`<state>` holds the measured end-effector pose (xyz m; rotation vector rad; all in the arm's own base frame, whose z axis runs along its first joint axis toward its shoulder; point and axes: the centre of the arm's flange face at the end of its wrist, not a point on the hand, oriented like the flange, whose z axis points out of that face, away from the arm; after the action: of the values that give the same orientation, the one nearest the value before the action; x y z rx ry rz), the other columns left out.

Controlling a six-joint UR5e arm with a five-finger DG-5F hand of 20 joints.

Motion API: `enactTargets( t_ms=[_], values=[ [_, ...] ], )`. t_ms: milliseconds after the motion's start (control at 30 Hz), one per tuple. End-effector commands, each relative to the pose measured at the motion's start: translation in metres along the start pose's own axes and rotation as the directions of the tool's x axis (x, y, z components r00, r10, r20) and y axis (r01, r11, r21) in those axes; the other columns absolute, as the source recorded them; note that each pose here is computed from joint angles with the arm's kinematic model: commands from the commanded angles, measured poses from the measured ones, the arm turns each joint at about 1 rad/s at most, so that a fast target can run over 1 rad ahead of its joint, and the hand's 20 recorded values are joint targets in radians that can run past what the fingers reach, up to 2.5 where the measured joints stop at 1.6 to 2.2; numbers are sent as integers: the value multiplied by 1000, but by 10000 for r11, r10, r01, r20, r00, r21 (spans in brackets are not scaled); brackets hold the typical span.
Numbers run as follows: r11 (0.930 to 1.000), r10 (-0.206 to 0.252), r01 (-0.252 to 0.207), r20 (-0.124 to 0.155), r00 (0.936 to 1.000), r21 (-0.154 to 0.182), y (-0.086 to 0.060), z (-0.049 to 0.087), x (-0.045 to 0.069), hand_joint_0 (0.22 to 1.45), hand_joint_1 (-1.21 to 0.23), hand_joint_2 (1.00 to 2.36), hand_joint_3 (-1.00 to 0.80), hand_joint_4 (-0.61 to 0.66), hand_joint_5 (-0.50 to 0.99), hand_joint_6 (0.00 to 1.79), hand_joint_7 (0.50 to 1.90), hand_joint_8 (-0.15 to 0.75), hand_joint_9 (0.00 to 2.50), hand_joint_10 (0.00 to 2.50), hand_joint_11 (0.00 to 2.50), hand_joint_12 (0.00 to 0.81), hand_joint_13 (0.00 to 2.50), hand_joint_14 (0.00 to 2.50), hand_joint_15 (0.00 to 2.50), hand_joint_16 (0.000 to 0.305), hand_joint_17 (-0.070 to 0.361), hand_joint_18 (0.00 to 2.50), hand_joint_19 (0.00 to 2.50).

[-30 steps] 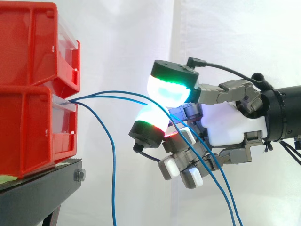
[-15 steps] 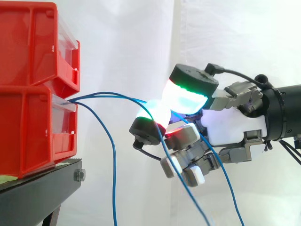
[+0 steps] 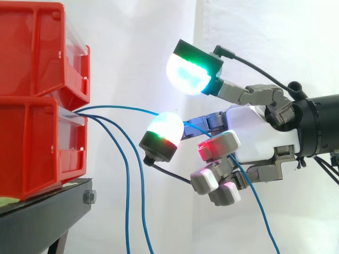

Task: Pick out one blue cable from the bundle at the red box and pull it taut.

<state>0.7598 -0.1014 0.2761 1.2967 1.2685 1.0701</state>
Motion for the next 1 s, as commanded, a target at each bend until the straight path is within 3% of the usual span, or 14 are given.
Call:
enactTargets(
  t_ms=[0,100,467,500,533,600,800,867,967],
  values=[
    [10000,1,-1,4,10000,-3,0,0,0,394,-467,1000,-500,60,-51,725,1132,284,1433,25,1009,367,1185,24,773,58,131,1056,896],
    [10000,3,-3,50,10000,-1,0,0,-2,391,-474,1000,-500,91,-91,777,1050,289,1414,24,1107,377,1216,25,862,60,134,1053,890],
    [9993,-337,336,71,9994,155,0,-2,-3,393,-505,1000,-500,133,-133,822,976,295,1408,1,1694,382,1362,6,1498,59,134,1048,964],
    [9993,-337,336,71,9994,155,0,-2,-3,393,-507,1000,-500,137,-136,824,974,298,1380,105,1704,377,1371,2,1564,59,134,1050,973],
    [9993,-339,338,70,9994,170,0,-2,-3,393,-509,1000,-500,139,-137,825,974,295,1364,173,1701,380,1351,132,1560,59,133,1050,991],
    [9993,-337,336,71,9994,155,0,-2,-3,394,-510,1000,-500,139,-138,826,966,298,1282,646,1535,373,1273,616,1453,58,130,1069,1030],
    [9989,-458,457,116,9989,144,8,-1,-4,402,-514,1000,-500,148,-141,828,964,289,1176,1544,1307,357,1135,1511,1279,56,125,1122,1133],
    [9981,-541,537,133,9984,299,12,-2,-4,408,-505,1000,-500,151,-143,829,963,283,1166,1580,1318,353,1107,1680,1246,55,124,1129,1143],
    [9966,-599,583,260,9979,585,19,-4,-8,420,-494,1000,-500,142,-144,828,969,276,1157,1601,1310,346,1098,1687,1256,53,120,1119,1142]
  ],
)
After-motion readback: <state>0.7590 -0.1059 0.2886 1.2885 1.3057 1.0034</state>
